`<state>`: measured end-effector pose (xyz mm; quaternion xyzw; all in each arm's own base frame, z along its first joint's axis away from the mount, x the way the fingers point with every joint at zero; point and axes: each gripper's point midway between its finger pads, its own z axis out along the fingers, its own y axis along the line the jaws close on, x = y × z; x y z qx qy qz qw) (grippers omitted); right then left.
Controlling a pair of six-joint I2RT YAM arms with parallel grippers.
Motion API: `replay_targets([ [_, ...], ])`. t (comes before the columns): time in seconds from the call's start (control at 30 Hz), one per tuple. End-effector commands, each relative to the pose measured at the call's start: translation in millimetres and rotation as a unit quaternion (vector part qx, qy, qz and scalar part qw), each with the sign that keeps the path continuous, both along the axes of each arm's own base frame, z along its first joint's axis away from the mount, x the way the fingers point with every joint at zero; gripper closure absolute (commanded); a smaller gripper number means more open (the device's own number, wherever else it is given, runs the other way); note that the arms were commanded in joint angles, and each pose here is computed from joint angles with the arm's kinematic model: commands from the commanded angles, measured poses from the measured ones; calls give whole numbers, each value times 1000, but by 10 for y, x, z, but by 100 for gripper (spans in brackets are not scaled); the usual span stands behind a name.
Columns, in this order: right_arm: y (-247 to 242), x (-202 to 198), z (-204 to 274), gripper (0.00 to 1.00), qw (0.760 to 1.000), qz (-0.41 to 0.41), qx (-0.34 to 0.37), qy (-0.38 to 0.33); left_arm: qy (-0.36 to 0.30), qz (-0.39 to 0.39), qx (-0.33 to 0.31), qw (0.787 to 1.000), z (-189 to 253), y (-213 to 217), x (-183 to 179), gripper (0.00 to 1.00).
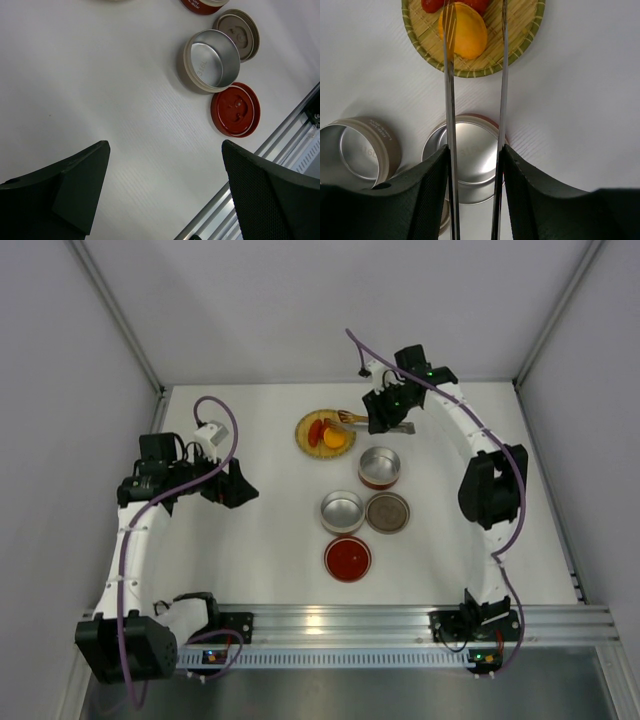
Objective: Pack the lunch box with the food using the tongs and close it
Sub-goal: Pick up the fake food from the plate.
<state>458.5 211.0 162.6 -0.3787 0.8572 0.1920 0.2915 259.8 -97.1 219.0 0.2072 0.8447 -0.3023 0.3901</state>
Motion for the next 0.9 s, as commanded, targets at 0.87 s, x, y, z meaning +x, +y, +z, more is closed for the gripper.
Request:
replay_targets([
  [0.87,-75,-70,250,93,998,29,47,-9,-31,-2,3,1000,93,8,144,2],
])
